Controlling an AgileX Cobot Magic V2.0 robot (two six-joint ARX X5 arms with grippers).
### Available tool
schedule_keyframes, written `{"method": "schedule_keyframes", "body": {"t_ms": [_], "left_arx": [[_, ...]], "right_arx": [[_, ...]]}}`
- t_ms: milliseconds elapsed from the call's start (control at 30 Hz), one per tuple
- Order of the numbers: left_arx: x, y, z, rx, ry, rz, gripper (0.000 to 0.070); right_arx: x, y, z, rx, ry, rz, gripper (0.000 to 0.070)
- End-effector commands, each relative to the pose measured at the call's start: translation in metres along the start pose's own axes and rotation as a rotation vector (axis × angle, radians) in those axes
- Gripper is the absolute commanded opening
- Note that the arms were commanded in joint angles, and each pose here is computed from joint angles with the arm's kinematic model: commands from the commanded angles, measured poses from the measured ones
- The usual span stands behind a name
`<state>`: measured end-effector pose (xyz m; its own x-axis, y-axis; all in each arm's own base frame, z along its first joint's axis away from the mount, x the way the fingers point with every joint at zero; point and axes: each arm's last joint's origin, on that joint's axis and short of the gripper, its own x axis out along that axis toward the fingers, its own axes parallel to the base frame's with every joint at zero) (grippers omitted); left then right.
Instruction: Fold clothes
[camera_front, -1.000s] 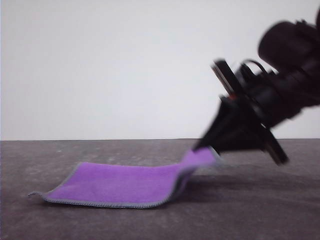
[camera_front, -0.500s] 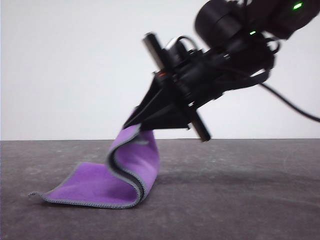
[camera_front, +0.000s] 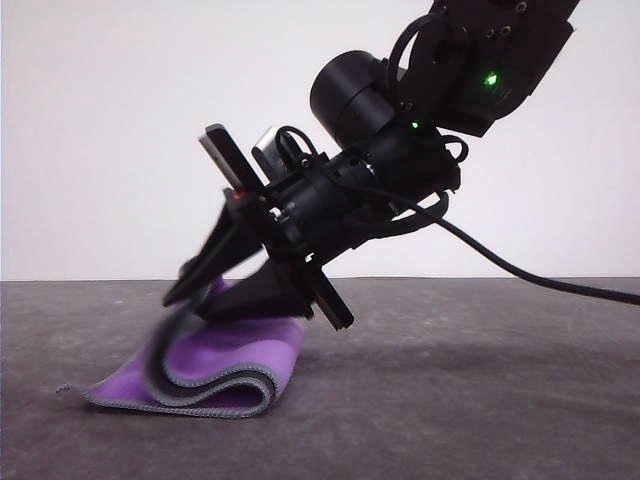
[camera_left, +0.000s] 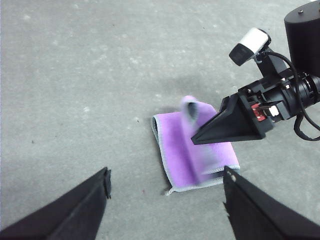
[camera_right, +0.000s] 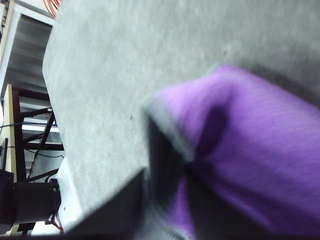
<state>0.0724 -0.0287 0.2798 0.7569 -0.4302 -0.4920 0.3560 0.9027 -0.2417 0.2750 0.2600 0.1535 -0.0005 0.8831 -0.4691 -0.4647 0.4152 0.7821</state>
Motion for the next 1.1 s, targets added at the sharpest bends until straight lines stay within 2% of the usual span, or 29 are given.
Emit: {"method": "schedule_keyframes", "body": {"t_ms": [0,100,200,400,500,700,900,1067], "left_arx": [[0.0,0.0,0.001,0.014,-0.009,-0.002,0.0435],[0.0,0.0,0.001,0.013,-0.009,-0.001,0.0435],[0.0,0.0,0.001,0.013,-0.009,-0.002,0.0435],[0.0,0.0,0.001,0.014,-0.009,-0.002,0.0435],[0.0,0.0,0.001,0.014,-0.01,-0.001,0.0435],[0.0,-0.001,0.003,0.017,-0.029,-0.004,0.0435],[0.0,-0.001,0.005,0.02,-0.047,-0.005,0.0435],[0.0,-0.001,0.007,0.023,-0.065,-0.007,0.0435]], "right_arx": [[0.0,0.007,0.006,-0.029,-0.017,0.037,0.0321],[-0.016,0.019,0.013,-0.092,-0.05,0.059,0.032],[-0.033,0.031,0.013,-0.176,-0.062,-0.004,0.0318],[-0.075,0.053,-0.005,-0.393,-0.01,-0.354,0.0302],[-0.098,0.065,-0.016,-0.466,-0.009,-0.483,0.03],[-0.147,0.077,-0.043,-0.494,-0.13,-0.59,0.0299],[-0.181,0.071,-0.081,-0.503,-0.302,-0.645,0.0299],[-0.196,0.057,-0.109,-0.408,-0.475,-0.634,0.0299]]}}
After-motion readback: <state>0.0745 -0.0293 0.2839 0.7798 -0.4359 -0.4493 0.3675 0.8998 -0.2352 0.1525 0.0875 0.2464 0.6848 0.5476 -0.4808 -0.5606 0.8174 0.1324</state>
